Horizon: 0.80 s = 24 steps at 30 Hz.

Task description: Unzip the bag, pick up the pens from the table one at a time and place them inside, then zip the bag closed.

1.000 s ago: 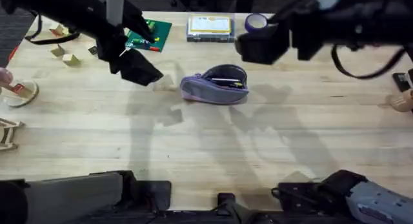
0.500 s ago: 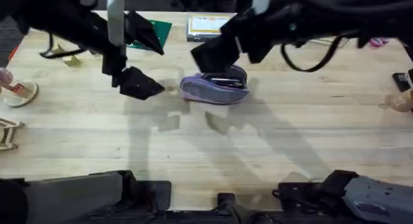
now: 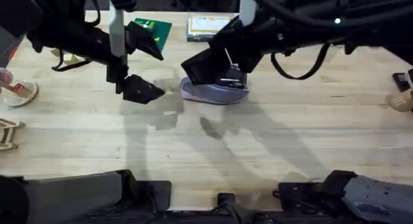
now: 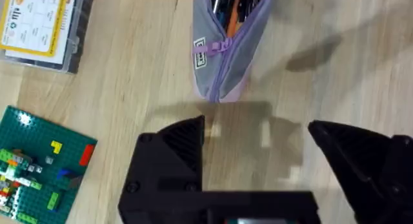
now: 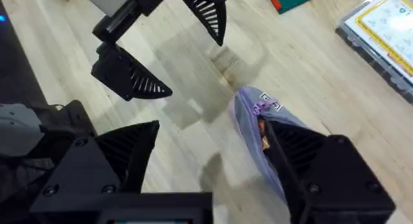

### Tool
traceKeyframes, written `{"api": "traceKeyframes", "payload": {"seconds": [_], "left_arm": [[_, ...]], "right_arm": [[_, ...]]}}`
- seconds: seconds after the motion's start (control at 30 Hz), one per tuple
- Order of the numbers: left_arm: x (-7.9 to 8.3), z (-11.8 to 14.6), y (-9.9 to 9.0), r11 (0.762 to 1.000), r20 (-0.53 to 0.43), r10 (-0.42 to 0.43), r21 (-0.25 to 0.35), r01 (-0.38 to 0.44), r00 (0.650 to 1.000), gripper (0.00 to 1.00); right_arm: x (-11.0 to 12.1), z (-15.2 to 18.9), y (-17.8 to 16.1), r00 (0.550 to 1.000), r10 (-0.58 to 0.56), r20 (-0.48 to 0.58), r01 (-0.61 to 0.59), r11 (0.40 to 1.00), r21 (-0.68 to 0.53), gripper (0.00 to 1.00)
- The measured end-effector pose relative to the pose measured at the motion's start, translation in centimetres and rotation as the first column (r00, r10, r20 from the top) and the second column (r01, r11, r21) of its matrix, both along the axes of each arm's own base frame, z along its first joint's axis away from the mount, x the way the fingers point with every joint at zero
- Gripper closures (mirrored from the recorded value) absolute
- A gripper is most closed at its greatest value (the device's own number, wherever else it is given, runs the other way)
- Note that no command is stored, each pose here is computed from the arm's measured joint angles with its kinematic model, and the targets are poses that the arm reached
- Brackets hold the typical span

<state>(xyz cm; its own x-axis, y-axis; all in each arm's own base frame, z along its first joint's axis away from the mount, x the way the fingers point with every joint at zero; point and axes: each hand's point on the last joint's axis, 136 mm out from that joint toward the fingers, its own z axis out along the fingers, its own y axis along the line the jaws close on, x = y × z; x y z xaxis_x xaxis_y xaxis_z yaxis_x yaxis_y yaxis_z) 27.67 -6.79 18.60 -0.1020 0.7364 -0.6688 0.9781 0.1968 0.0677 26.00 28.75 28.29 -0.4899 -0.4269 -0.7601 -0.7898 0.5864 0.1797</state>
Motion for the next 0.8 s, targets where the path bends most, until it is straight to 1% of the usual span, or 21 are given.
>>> {"api": "traceKeyframes", "payload": {"seconds": [0.2,0.47,0.5,0.8], "left_arm": [[0.1,0.1,0.1,1.0,0.001,0.01,-0.012,-0.01,1.0,0.008],[0.1,0.2,0.1,1.0,0.002,0.01,-0.016,-0.01,1.0,0.007],[0.1,0.2,0.1,1.0,0.002,0.01,-0.016,-0.01,1.0,0.007],[0.1,0.2,0.1,1.0,0.002,0.01,-0.016,-0.01,1.0,0.007]], "right_arm": [[0.4,-1.4,0.1,0.999,-0.022,-0.047,0.021,0.999,-0.027,0.003],[1.8,-6.2,1.1,0.989,-0.044,-0.141,0.028,0.993,-0.113,0.004],[2.3,-7.3,1.5,0.987,-0.047,-0.155,0.028,0.992,-0.126,0.004],[4.0,-9.1,2.8,0.987,-0.05,-0.152,0.031,0.992,-0.124,0.004]]}}
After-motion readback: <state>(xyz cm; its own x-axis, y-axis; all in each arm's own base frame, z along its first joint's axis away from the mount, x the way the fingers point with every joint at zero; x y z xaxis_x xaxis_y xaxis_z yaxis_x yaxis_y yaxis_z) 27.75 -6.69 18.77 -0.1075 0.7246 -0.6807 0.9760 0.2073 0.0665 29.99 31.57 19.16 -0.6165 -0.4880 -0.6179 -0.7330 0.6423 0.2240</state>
